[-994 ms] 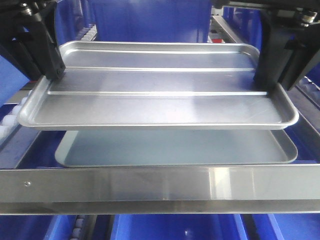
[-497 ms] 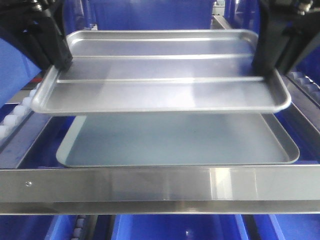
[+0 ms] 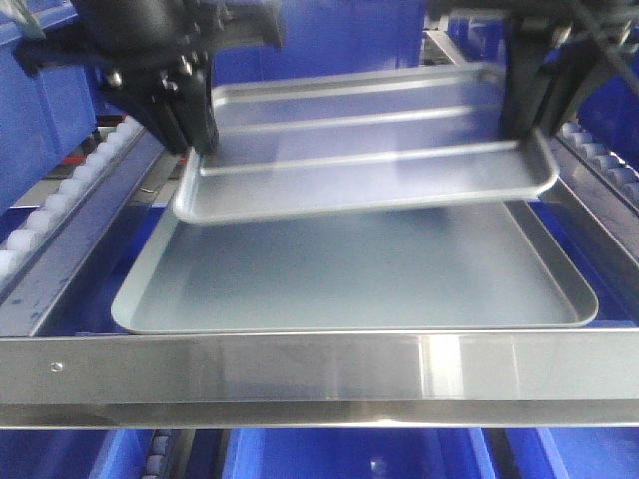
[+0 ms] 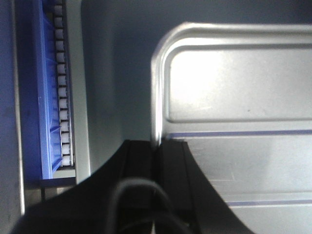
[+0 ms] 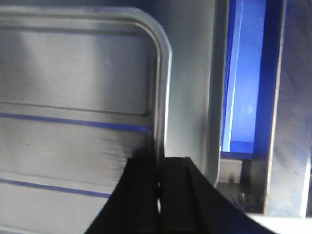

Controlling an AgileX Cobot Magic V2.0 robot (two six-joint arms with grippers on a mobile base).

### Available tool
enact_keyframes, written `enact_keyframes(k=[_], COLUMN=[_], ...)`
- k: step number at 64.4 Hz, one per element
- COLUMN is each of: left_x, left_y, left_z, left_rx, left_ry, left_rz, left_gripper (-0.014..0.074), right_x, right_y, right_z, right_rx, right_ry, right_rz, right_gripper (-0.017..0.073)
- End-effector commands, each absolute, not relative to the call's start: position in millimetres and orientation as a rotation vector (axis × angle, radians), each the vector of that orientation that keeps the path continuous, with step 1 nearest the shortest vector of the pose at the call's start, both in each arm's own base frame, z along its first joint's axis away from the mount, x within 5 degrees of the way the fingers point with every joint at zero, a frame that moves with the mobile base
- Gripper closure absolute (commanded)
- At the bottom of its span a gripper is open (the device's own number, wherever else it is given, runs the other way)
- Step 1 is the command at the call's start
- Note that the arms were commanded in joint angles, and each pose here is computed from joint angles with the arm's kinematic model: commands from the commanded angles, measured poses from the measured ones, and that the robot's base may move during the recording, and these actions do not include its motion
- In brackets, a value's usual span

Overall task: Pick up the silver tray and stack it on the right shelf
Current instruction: 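Open both grippers to release the silver tray onto the grey tray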

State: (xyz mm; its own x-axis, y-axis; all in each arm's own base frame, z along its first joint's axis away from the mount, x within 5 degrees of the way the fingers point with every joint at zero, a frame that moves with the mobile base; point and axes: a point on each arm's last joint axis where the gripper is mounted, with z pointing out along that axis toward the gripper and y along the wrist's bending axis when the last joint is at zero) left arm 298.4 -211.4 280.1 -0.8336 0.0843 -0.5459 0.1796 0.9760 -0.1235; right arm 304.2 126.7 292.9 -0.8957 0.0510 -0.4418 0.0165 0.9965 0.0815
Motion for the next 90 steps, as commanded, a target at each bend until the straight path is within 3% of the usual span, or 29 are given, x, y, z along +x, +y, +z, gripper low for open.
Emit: enact_keyframes(k=[1, 27, 33, 36, 47, 51, 56, 77, 82, 90], left_x=[311.4, 331.9, 332.0, 332.1, 332.1, 331.9, 331.7, 320.5, 311.4, 292.4], left_y=[-204.1, -209.5, -210.0, -210.3, -210.3, -210.0, -209.7, -205.0, -201.4, -194.1], left_z=[289.7, 263.5, 263.5, 263.6, 263.6, 263.4, 263.1, 283.1, 301.7, 335.6], left_rx=[0.208, 0.284, 0.293, 0.294, 0.294, 0.294, 0.293, 0.281, 0.271, 0.275], left_ry=[2.482, 2.461, 2.457, 2.455, 2.455, 2.459, 2.463, 2.509, 2.476, 2.400], left_rz=[-0.191, -0.177, -0.181, -0.185, -0.185, -0.181, -0.177, -0.124, -0.154, -0.201], left_gripper=[0.0687, 0.0683, 0.0663, 0.0624, 0.0317, 0.0202, 0.0121, 0.0099, 0.0099, 0.0126], right_x=[318.4, 339.9, 339.8, 339.7, 339.3, 339.0, 338.7, 324.8, 315.9, 297.0], right_y=[122.4, 131.2, 131.2, 131.1, 130.8, 130.4, 129.6, 122.7, 118.7, 110.2], right_z=[301.9, 272.3, 272.6, 272.6, 272.3, 272.2, 271.9, 298.0, 313.9, 341.9], right_rx=[0.017, -0.011, -0.012, -0.012, -0.011, -0.013, -0.016, -0.001, 0.007, 0.019], right_ry=[2.586, 2.606, 2.605, 2.606, 2.611, 2.615, 2.620, 2.585, 2.551, 2.487], right_rz=[0.086, 0.066, 0.066, 0.065, 0.060, 0.053, 0.041, 0.049, 0.066, 0.095], right_gripper=[0.0502, 0.0501, 0.0457, 0.0393, 0.0090, 0.0017, -0.0034, -0.0020, 0.0040, 0.0244])
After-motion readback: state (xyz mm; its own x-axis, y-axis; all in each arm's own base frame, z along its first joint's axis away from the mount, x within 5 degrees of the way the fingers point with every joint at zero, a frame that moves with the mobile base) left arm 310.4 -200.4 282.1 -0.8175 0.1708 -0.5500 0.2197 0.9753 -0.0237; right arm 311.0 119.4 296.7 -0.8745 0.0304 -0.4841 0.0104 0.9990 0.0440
